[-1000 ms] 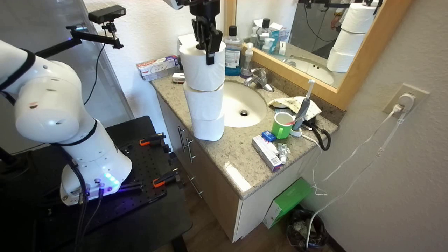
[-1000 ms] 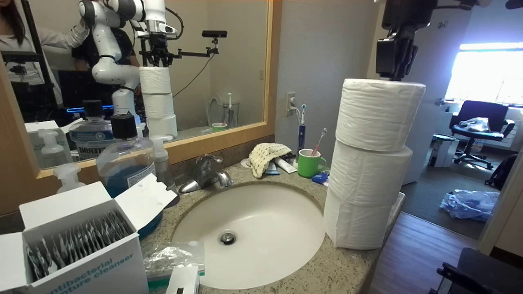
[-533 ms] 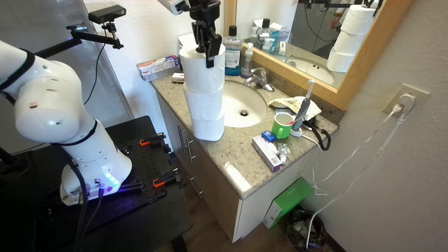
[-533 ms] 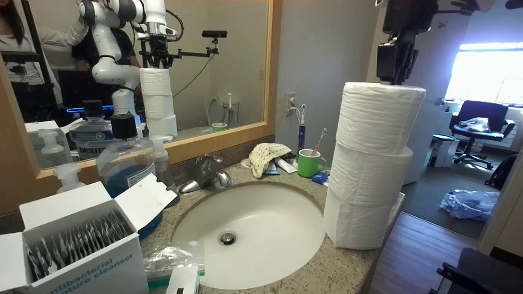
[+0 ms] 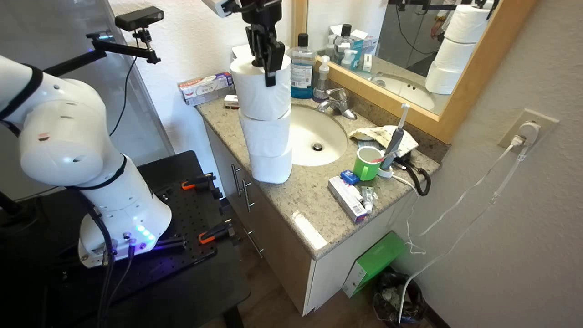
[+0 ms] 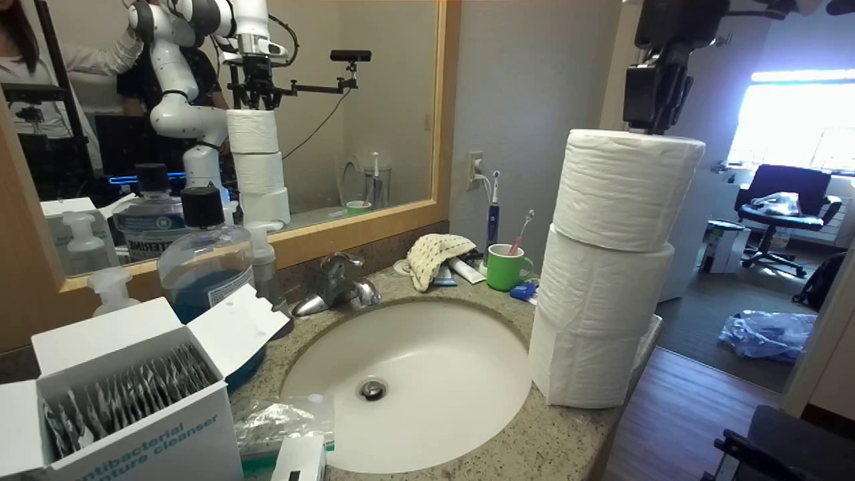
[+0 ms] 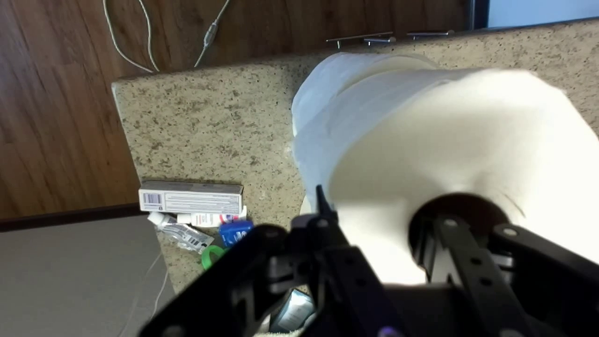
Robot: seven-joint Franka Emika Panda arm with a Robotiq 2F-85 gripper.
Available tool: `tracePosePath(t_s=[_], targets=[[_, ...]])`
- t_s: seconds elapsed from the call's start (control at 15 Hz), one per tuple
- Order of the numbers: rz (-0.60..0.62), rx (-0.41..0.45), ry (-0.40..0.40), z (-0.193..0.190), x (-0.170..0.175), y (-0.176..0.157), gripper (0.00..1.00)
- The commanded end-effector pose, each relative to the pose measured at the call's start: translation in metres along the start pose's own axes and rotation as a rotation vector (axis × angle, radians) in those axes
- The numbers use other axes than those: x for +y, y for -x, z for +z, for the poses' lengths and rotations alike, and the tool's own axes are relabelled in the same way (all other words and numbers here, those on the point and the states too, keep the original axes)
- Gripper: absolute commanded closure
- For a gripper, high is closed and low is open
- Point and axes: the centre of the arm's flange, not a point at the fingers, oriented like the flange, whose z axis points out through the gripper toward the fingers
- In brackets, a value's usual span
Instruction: Stack the tissue rolls together
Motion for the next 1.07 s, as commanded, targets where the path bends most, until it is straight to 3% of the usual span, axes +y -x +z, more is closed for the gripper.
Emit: tracePosePath(t_s=[0.0,0.07,0.2,0.27,0.33,0.4,0.6,0.8,0.87,0.93,1.0], targets=[[-0.008,0.028,-0.004,-0.0054,-0.0018,0.0099,0.60],[-0.006,0.030,-0.006,-0.0062,-0.0019,0.0102,0.36],[-0.010,0.032,-0.005,-0.0079,-0.0021,0.0103,0.32],[-0.009,0.033,-0.004,-0.0085,-0.0023,0.0101,0.46],[-0.008,0.034,-0.005,-0.0095,-0.0024,0.0095,0.69],[-0.010,0.036,-0.006,-0.0103,-0.0025,0.0093,0.71],[-0.010,0.038,-0.004,-0.0121,-0.0028,0.0081,0.88],[-0.008,0.039,-0.003,-0.0131,-0.0028,0.0079,0.91],[-0.007,0.040,-0.001,-0.0134,-0.0029,0.0081,0.91],[-0.008,0.040,0.000,-0.0139,-0.0029,0.0084,0.65],[-0.007,0.041,0.000,-0.0143,-0.0030,0.0085,0.61]])
